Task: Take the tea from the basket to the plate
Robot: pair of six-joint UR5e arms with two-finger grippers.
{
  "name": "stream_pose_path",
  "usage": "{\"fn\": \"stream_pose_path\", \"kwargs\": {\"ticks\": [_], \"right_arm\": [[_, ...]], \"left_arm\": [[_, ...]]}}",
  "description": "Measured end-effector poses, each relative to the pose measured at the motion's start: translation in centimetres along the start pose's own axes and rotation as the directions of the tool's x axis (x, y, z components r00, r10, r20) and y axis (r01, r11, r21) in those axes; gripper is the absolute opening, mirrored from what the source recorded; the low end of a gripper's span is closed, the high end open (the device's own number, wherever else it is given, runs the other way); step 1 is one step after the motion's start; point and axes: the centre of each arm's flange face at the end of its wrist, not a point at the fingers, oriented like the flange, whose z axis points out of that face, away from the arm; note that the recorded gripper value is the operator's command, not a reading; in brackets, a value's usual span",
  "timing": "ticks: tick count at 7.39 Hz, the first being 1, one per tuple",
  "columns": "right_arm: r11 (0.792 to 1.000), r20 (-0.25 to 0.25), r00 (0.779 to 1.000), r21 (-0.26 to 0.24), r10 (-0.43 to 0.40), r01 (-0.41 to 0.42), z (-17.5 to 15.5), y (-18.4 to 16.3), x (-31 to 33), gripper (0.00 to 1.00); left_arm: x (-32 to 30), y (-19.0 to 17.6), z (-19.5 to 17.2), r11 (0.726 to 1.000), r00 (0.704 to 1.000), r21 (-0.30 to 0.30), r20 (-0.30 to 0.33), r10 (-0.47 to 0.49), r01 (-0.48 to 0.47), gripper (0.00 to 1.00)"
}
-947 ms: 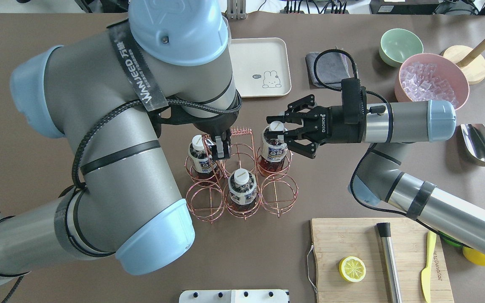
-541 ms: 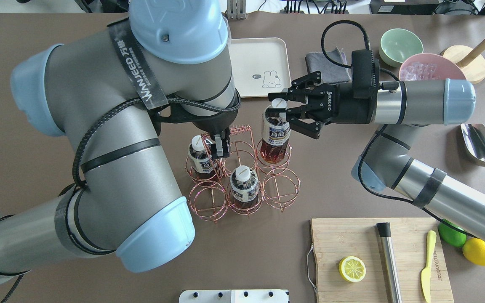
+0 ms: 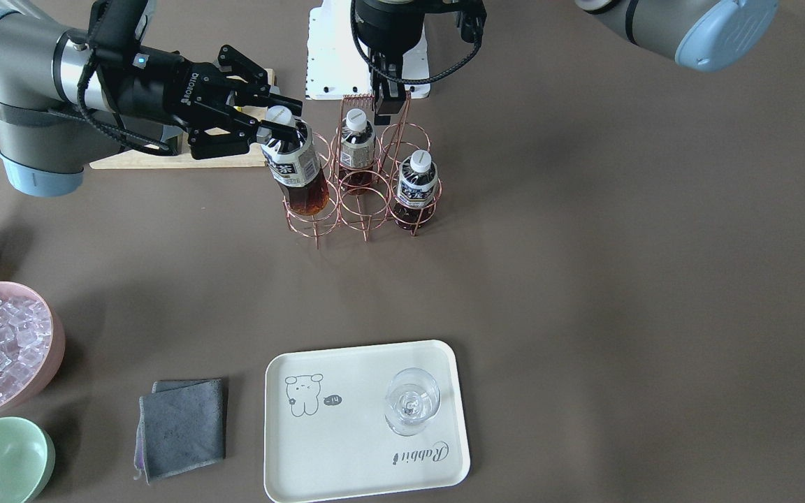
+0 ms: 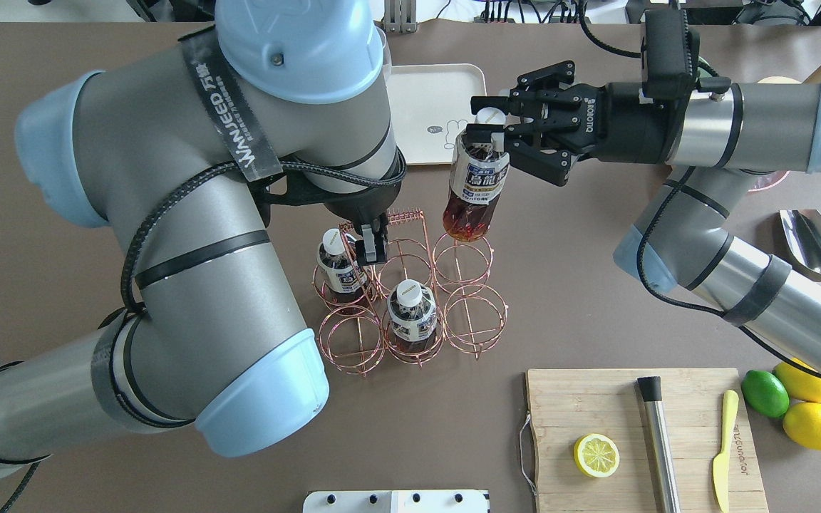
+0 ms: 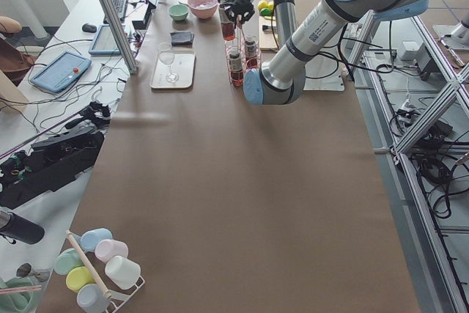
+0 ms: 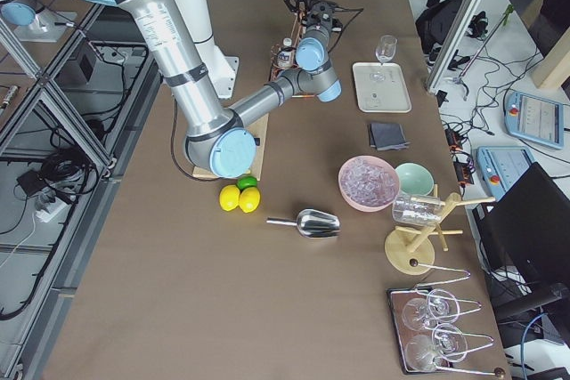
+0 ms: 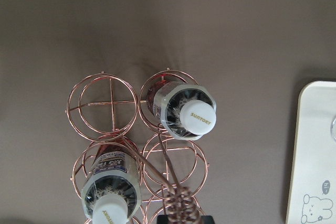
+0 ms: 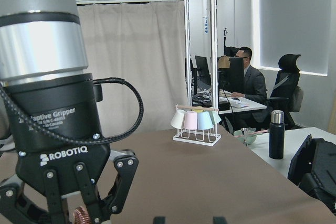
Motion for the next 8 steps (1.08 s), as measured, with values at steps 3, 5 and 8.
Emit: {"fn": "stream_pose_path", "kwargs": {"ticks": [3, 5, 8], "right_arm": [[1.0, -0.126, 0.992, 0.01, -0.013, 0.015, -2.9, -1.5, 4.4, 0.0], [1.0, -0.269, 0.963, -0.01, 0.011, -0.014, -2.7, 1.0, 9.6, 0.0], [0.998, -0.51, 0.858, 0.002, 0.055, -0.063, 2.1, 5.9, 17.1, 0.0]], "left_arm": [[1.1, -1.0, -0.7, 1.0, 1.0, 0.001, -0.011, -0.018, 0.018, 0.0], [3.2, -3.3, -2.9, 0.999, 0.998, -0.007, -0.027, -0.051, 0.051, 0.0], [5.9, -8.8, -8.0, 0.999, 0.995, 0.023, -0.092, -0.03, 0.032, 0.0]]}}
